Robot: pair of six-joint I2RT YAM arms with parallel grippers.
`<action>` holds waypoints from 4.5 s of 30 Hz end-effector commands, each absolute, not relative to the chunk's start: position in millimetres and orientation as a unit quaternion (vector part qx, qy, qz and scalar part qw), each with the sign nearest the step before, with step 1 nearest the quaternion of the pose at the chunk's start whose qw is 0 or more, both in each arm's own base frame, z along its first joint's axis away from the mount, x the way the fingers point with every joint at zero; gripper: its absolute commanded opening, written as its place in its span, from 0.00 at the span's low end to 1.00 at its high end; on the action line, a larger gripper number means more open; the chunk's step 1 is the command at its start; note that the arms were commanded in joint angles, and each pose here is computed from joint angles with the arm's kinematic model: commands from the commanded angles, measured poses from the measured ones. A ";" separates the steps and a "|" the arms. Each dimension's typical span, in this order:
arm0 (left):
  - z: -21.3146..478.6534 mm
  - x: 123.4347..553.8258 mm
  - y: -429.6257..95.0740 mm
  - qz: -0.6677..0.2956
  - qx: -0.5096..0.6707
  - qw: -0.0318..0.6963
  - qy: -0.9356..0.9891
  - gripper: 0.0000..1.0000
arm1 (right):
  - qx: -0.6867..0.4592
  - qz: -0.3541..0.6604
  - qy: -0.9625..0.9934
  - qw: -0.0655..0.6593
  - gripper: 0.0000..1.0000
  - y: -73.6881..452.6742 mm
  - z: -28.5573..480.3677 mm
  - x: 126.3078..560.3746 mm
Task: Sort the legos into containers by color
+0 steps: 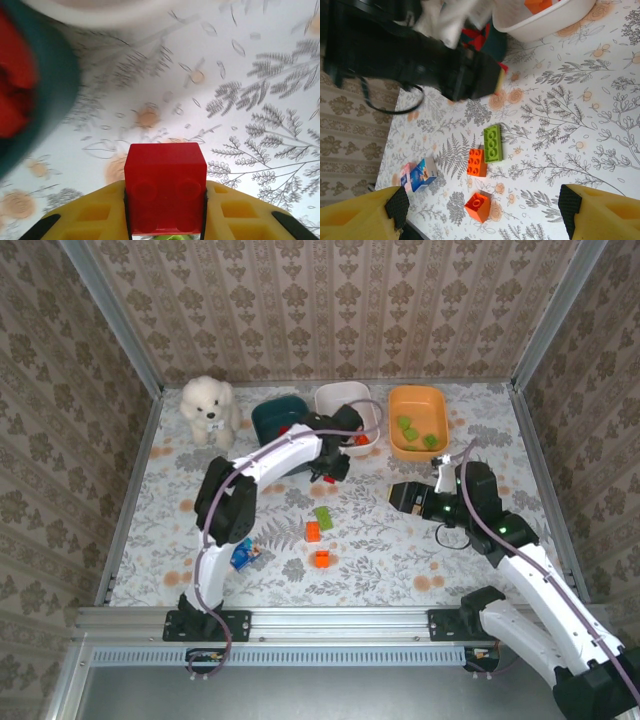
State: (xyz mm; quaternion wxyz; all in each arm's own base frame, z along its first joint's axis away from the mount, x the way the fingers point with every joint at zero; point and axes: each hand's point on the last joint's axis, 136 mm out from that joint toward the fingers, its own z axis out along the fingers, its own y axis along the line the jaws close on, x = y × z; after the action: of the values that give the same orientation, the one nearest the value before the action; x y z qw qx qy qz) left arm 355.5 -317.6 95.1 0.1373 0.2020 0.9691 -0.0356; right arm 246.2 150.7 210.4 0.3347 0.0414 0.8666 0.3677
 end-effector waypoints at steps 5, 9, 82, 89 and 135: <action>155.9 433.1 -275.8 -0.141 0.076 0.196 0.967 0.29 | 0.012 0.378 0.866 0.327 0.81 163.5 217.3 257.6; 156.1 477.3 -267.5 -0.156 0.064 0.216 0.962 0.30 | 0.004 0.379 0.867 0.324 0.81 169.1 218.6 266.3; 174.4 208.3 -104.5 -0.227 -0.110 0.255 0.933 0.71 | -0.110 0.091 0.990 0.003 0.75 343.0 44.6 216.7; 176.9 202.5 -106.5 -0.237 -0.100 0.256 0.932 0.71 | -0.081 0.061 0.992 0.080 0.75 332.8 68.4 249.3; 189.9 213.5 -142.1 -0.308 -0.066 0.259 0.913 0.71 | -0.108 -0.029 0.991 0.078 0.29 305.2 23.7 320.7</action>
State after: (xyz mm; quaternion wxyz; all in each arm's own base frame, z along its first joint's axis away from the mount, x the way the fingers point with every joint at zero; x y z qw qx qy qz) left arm 213.2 -130.8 189.5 0.2653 -0.0745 0.9185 -0.2835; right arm 313.9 319.6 18.9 0.0720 -0.1115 0.9911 -0.0052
